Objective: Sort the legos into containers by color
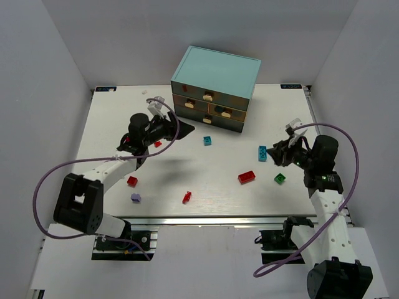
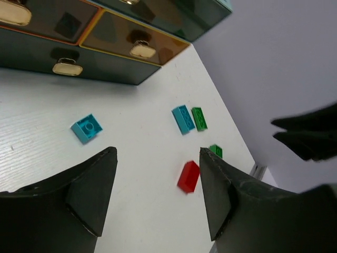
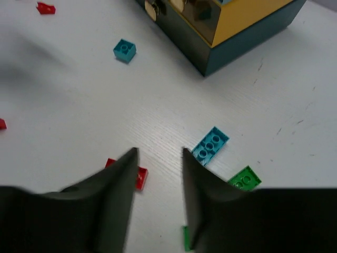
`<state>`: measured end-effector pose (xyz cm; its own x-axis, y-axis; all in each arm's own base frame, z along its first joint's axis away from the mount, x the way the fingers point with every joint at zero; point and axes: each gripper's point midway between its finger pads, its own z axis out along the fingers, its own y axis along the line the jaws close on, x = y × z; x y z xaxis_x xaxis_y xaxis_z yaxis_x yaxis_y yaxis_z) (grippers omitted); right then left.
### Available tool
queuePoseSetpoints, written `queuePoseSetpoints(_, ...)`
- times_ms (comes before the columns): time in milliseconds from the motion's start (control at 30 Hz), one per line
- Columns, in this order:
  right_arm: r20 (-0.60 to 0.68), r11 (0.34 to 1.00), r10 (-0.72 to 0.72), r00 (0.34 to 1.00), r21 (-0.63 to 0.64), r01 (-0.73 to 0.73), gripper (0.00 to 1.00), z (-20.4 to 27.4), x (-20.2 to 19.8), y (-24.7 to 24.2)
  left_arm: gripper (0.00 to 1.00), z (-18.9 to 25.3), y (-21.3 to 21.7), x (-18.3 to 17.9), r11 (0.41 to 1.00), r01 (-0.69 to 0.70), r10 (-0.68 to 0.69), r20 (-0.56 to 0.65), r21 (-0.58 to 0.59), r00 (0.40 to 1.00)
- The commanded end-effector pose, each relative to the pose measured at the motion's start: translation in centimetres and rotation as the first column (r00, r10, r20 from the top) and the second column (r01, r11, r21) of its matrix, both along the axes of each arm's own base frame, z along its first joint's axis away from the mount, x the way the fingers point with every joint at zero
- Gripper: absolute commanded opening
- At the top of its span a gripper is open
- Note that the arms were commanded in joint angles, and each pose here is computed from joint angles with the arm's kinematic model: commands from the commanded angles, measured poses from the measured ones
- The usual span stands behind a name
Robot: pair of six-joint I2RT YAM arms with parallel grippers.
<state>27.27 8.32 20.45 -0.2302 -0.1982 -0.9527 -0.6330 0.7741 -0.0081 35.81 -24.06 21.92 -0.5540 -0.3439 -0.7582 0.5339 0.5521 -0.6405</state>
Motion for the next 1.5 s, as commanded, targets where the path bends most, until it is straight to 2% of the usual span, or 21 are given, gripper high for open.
queuePoseSetpoints(0,0.059,0.999,-0.02,0.998,0.029,0.018,0.34,1.8,0.6,0.1,0.74,1.4,-0.7,3.0,0.991,-0.12,0.119,-0.029,-0.061,0.992)
queuePoseSetpoints(67,0.05,0.998,-0.044,0.998,0.043,0.042,0.14,2.1,0.9,-0.1,0.75,0.6,-1.3,4.3,0.987,-0.149,0.145,-0.064,-0.062,0.987)
queuePoseSetpoints(100,0.045,0.997,-0.068,0.997,0.042,0.066,0.14,2.1,1.1,-0.4,0.75,1.4,-1.5,5.4,0.98,-0.187,0.183,-0.069,-0.061,0.981)
queuePoseSetpoints(167,0.043,0.996,-0.08,0.996,0.047,0.078,0.17,2.1,1.2,-0.4,0.75,0.5,-2.0,6.8,0.971,-0.228,0.219,-0.128,-0.067,0.967)
queuePoseSetpoints(267,0.047,0.996,-0.082,0.996,0.048,0.08,0.23,2.1,1.3,-0.4,0.75,1.2,-3.0,9.1,0.954,-0.271,0.251,-0.149,-0.13,0.956)
queuePoseSetpoints(367,0.051,0.995,-0.09,0.995,0.043,0.088,0.24,2.0,1.4,-0.5,0.75,2.6,-3.6,10.6,0.936,-0.28,0.253,-0.143,-0.215,0.957)
queuePoseSetpoints(500,0.05,0.996,-0.085,0.995,0.036,0.083,0.25,1.8,1.4,-0.3,0.75,1.4,-4.8,12.8,0.931,-0.284,0.243,-0.189,-0.231,0.951)
queuePoseSetpoints(667,0.059,0.996,-0.085,0.995,0.026,0.084,0.26,1.8,1.5,-0.1,0.74,3.1,-6.5,14.6,0.932,-0.253,0.216,-0.161,-0.261,0.963)
queuePoseSetpoints(867,0.065,0.996,-0.092,0.994,0.011,0.091,0.25,1.6,1.7,0.0,0.72,2.4,-6.9,15.6,0.927,-0.263,0.22,-0.178,-0.269,0.959)
queuePoseSetpoints(1067,0.063,0.995,-0.097,0.993,0.002,0.097,0.24,1.4,1.9,0.1,0.65,1.5,-7.5,16.4,0.917,-0.263,0.206,-0.209,-0.299,0.956)
queuePoseSetpoints(1333,0.065,0.995,-0.102,0.993,-0.003,0.102,0.23,1.3,2.0,0.0,0.6,1.5,-7.9,17.1,0.91,-0.268,0.198,-0.234,-0.316,0.952)
queuePoseSetpoints(1467,0.068,0.995,-0.102,0.992,-0.003,0.102,0.22,1.3,1.9,0.0,0.52,1.6,-7.8,17.1,0.907,-0.275,0.205,-0.236,-0.32,0.95)
